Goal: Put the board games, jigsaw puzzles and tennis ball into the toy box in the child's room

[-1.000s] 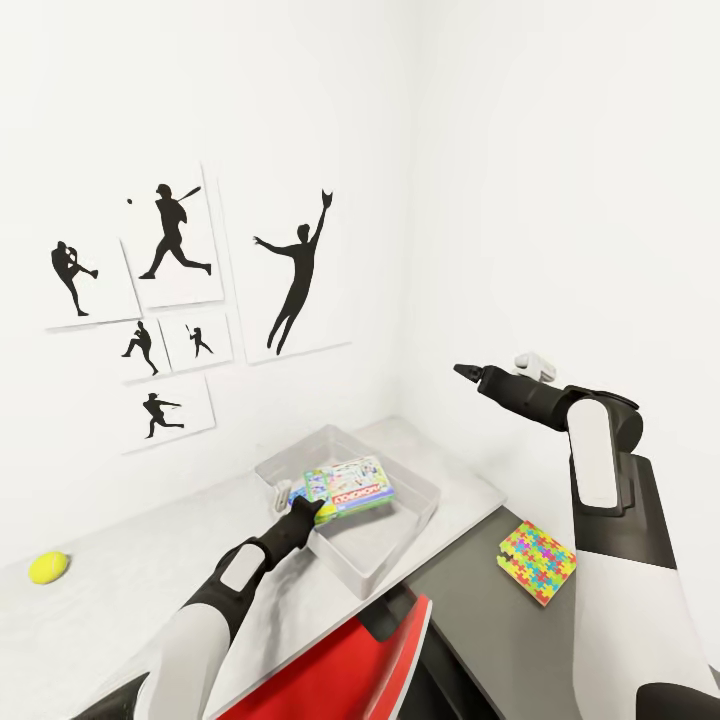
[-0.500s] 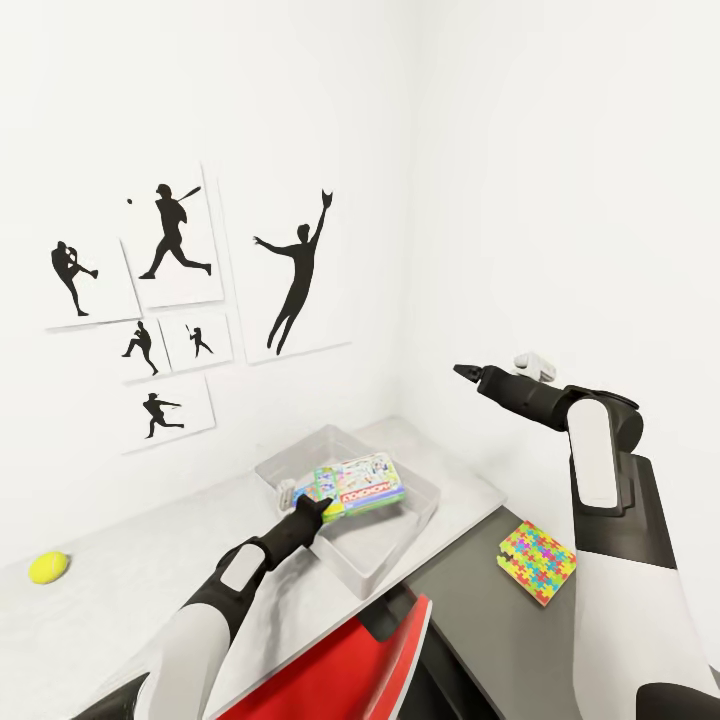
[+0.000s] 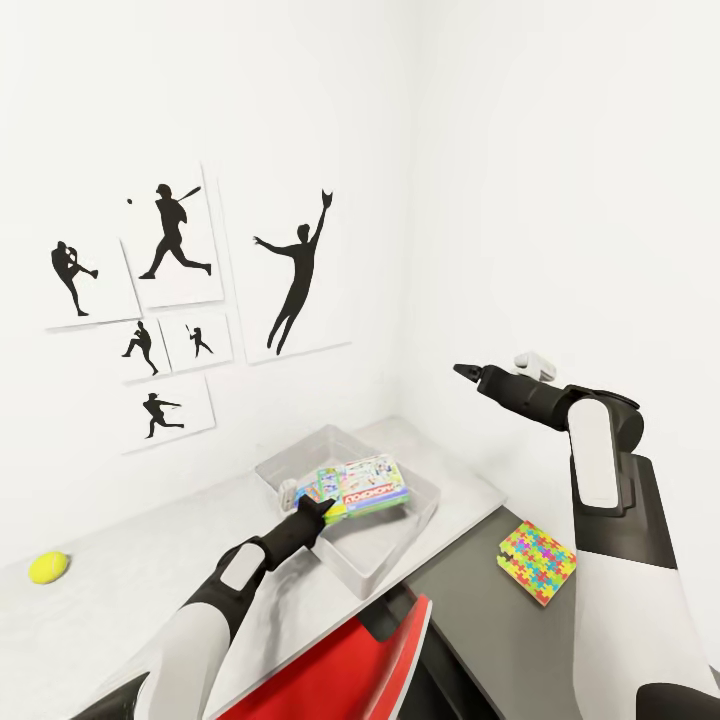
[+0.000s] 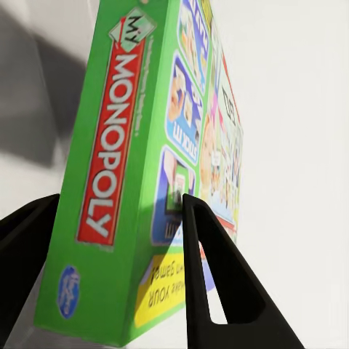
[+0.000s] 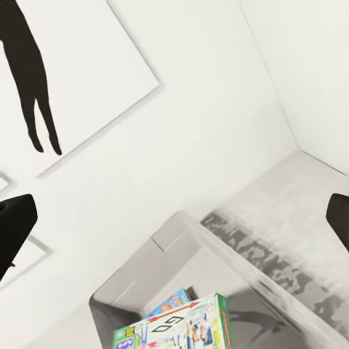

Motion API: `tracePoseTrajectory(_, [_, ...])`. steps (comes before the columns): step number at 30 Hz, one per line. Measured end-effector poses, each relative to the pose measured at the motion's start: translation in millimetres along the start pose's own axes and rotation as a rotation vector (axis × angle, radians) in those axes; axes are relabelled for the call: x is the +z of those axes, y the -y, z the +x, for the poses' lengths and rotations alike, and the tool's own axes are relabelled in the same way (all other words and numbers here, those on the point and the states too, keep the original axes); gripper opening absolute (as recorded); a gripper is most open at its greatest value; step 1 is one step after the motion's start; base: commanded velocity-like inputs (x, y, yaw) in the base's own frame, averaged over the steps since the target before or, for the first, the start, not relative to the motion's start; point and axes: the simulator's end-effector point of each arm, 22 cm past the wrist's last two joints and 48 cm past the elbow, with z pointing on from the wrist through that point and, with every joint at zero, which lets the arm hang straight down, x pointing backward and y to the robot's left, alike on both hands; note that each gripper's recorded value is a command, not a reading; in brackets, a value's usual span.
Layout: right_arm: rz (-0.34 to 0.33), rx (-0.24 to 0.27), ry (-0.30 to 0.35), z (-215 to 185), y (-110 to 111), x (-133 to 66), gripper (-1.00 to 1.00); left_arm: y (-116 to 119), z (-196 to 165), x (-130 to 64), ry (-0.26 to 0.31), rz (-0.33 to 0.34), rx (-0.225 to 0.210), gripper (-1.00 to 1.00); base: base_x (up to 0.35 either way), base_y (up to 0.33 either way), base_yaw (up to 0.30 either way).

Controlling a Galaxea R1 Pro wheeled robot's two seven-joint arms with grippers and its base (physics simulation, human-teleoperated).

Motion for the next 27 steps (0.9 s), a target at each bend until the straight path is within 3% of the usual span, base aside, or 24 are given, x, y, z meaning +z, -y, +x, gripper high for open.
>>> tracePoseTrajectory(13, [0.000, -0.001, -0.002, 0.4, -0.4, 0.2, 1.00, 1.4, 1.0, 0.2, -0.008, 0.003, -0.006, -1.00, 0.000, -0.004, 0.000])
tracePoseTrajectory(27, [-0.001, 0.000, 0.000, 0.2, -0.4, 0.1, 1.00, 1.7, 0.8, 0.2, -0.007, 0.003, -0.006, -1.00, 0.000, -0.087, 0.000])
